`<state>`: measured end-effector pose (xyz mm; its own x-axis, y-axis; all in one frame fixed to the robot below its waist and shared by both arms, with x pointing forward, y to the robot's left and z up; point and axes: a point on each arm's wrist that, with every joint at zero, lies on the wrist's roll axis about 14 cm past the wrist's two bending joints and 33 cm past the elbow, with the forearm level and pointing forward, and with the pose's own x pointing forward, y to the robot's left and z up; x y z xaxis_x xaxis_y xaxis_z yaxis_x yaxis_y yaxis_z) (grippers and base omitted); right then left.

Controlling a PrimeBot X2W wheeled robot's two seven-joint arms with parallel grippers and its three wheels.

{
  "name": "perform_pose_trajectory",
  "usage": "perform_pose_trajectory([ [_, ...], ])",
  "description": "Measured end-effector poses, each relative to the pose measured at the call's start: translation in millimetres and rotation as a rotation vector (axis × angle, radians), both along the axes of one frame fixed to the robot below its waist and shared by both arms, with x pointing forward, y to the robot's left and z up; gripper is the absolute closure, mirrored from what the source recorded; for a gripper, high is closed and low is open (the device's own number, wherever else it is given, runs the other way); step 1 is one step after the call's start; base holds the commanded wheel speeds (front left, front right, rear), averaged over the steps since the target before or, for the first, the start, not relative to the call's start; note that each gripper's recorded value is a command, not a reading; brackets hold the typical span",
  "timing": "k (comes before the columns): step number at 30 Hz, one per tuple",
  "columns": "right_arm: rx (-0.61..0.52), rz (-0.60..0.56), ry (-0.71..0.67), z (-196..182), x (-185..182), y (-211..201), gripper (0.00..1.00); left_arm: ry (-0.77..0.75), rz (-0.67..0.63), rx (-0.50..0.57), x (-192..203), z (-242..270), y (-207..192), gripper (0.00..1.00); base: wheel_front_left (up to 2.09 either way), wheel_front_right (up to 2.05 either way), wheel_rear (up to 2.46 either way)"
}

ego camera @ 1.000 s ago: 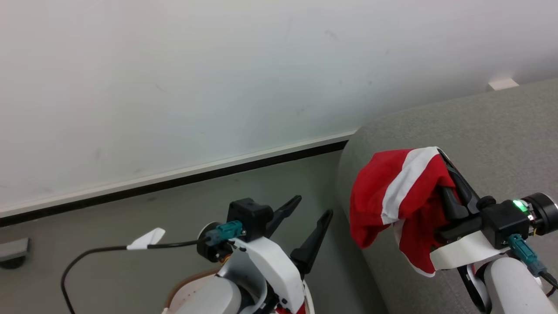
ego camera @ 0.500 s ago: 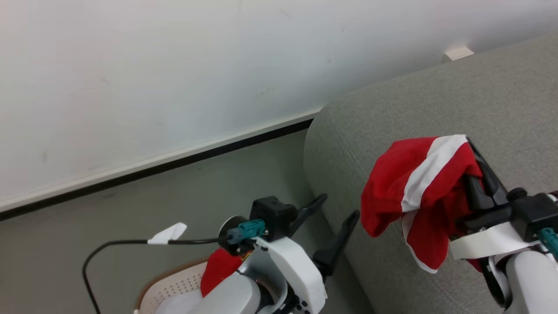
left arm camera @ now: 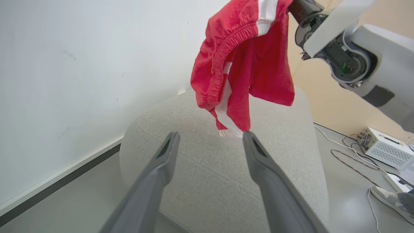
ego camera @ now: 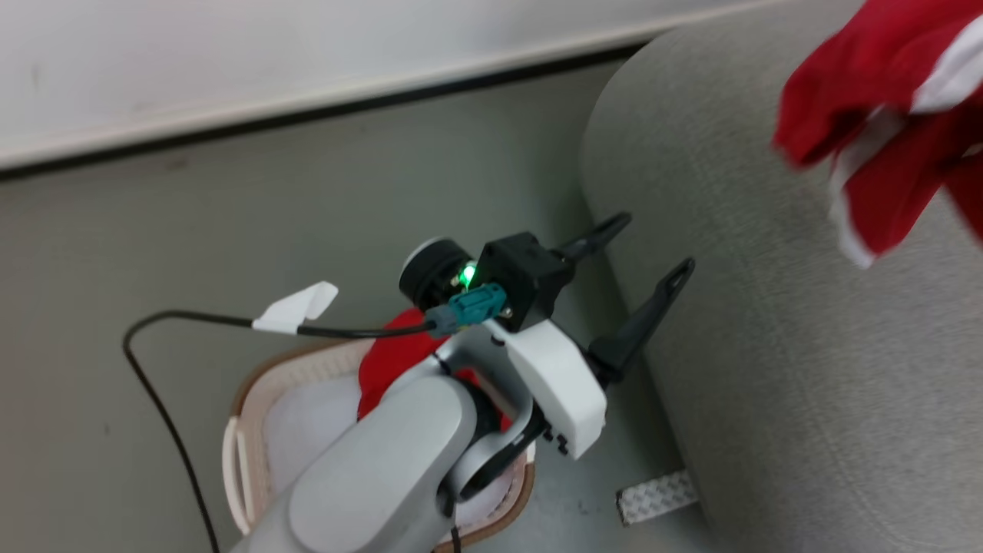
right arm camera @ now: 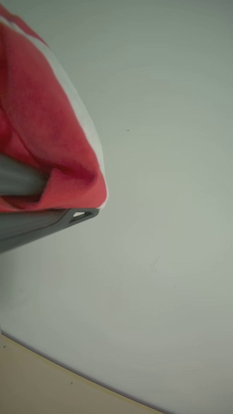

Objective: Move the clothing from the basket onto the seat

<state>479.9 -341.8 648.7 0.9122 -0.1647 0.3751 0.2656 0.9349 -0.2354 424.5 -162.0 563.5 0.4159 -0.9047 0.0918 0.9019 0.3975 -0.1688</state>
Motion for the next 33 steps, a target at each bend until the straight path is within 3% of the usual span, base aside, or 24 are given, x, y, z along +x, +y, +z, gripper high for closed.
perform_pose_trajectory([
  [9,0.091,-0.213,0.020,-8.4,77.4,-87.9,1.00,0.045,0.070,0.014,50.9,-53.6,20.7,0.00,0.00,0.00,0.00],
  [14,0.096,-0.319,0.206,-80.8,89.7,-112.4,1.00,0.084,0.115,0.057,59.0,-83.4,38.9,0.00,0.00,0.00,0.00],
  [18,0.169,-0.370,0.374,-156.2,68.9,-112.4,0.98,0.099,0.141,0.074,58.4,-89.9,48.3,0.00,0.00,0.00,0.00],
  [19,0.184,-0.385,0.407,-168.9,59.2,-113.1,0.88,0.097,0.144,0.071,57.2,-86.8,48.8,0.00,0.00,0.00,0.00],
  [20,0.193,-0.398,0.428,-176.9,49.9,-114.3,0.63,0.095,0.146,0.072,55.4,-84.1,48.7,0.00,0.00,0.00,0.00],
  [21,0.189,-0.408,0.447,-181.3,42.7,-115.2,0.10,0.089,0.144,0.073,53.5,-81.1,48.3,0.00,0.00,0.00,0.00],
  [22,0.189,-0.411,0.462,-185.7,37.4,-113.7,0.00,0.086,0.145,0.075,52.1,-78.7,48.2,0.00,0.00,0.00,0.00],
  [30,0.220,-0.342,0.562,-219.5,0.6,-70.3,0.00,0.089,0.182,0.074,42.3,-65.7,55.7,0.00,0.00,0.00,0.00],
  [33,0.210,-0.328,0.545,-213.8,-18.4,-61.3,0.00,0.097,0.199,0.072,35.3,-62.2,59.9,0.00,0.00,0.00,0.00],
])
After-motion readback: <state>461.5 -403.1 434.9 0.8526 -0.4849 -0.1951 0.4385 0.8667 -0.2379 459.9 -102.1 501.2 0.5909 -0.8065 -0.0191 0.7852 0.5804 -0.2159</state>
